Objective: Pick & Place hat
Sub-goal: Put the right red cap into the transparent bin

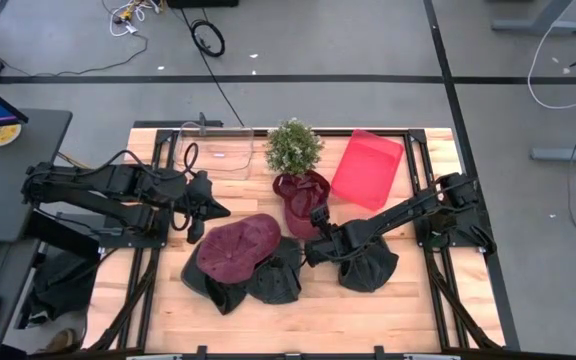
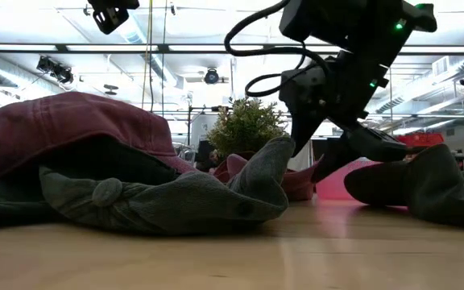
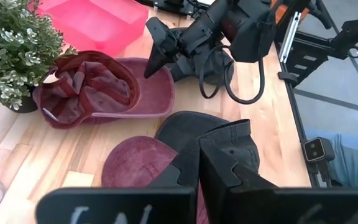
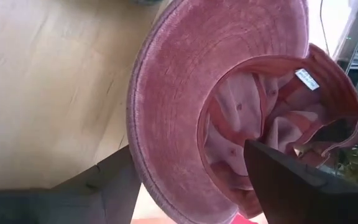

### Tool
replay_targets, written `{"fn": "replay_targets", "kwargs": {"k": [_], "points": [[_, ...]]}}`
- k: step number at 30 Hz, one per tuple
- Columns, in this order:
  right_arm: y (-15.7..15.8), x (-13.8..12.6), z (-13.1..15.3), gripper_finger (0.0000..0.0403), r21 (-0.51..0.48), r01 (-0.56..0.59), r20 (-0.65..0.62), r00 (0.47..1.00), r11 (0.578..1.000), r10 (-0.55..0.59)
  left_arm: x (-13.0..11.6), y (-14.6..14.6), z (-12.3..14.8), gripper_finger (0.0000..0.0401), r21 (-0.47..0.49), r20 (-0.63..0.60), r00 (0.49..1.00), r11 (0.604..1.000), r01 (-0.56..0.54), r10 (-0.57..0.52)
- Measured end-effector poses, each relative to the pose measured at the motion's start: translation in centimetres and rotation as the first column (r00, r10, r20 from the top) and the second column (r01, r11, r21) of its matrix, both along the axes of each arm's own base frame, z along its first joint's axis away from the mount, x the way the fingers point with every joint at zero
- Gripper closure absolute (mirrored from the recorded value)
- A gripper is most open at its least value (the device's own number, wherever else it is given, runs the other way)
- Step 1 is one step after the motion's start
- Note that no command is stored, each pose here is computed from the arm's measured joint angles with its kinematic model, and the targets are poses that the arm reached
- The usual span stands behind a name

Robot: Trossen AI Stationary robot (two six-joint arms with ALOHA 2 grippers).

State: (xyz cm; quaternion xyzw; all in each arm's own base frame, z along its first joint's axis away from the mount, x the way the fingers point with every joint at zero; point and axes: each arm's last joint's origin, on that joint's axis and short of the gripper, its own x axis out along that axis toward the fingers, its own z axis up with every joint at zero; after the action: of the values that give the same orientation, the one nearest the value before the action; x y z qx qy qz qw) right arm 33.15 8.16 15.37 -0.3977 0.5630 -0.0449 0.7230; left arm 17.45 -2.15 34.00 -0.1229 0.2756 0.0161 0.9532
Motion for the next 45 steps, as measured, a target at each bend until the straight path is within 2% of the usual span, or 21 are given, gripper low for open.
{"fn": "replay_targets", "kwargs": {"k": [5,10,14,18,20,26,31,37,40,45], "points": [[-0.4,0.2,0.0,0.0136,0.004,0.016,0.01,1.0,1.0,-0.016,0.0,0.0,0.0,0.0391,0.0,0.0,1.0,1.0,0.0,0.0],[-0.9,0.3,0.0,0.0181,0.005,0.035,0.012,0.999,0.999,-0.035,0.0,0.0,0.0,0.0391,-0.001,0.0,1.0,1.0,-0.001,0.001],[-1.2,0.4,0.0,0.0253,0.01,0.043,0.012,0.999,0.999,-0.043,0.0,0.0,0.0,0.0391,-0.001,0.0,1.0,1.0,-0.001,0.001],[-1.3,0.4,0.0,0.036,0.04,0.059,0.017,0.998,0.997,-0.06,0.0,0.0,0.0,0.0391,-0.001,0.0,1.0,1.0,-0.001,0.001],[-1.3,0.3,0.0,0.0388,0.04,0.065,0.018,0.998,0.997,-0.066,0.0,0.0,0.0,0.0391,-0.001,0.0,1.0,1.0,-0.001,0.001],[-1.0,0.3,0.5,0.0395,0.051,0.089,0.036,0.995,0.995,-0.091,0.0,0.1,0.0,0.0391,0.008,0.003,0.999,0.999,-0.038,0.038],[0.1,0.7,3.1,0.0397,0.043,0.067,0.087,0.994,0.997,-0.071,0.0,0.1,0.0,0.0391,0.013,0.005,0.999,0.999,-0.046,0.046],[1.9,0.9,8.3,0.0398,0.108,0.062,0.162,0.984,0.992,-0.079,0.0,0.3,0.0,0.0391,0.048,0.013,0.995,0.994,-0.102,0.101],[2.8,0.4,11.5,0.0398,0.15,0.043,0.239,0.968,0.988,-0.078,0.0,0.3,0.0,0.0391,0.049,0.012,0.995,0.994,-0.102,0.102],[3.3,-1.6,17.5,0.0398,0.25,0.021,0.407,0.905,0.968,-0.125,-0.1,0.3,-0.1,0.0392,0.052,-0.002,0.995,0.994,-0.101,0.101]]}}
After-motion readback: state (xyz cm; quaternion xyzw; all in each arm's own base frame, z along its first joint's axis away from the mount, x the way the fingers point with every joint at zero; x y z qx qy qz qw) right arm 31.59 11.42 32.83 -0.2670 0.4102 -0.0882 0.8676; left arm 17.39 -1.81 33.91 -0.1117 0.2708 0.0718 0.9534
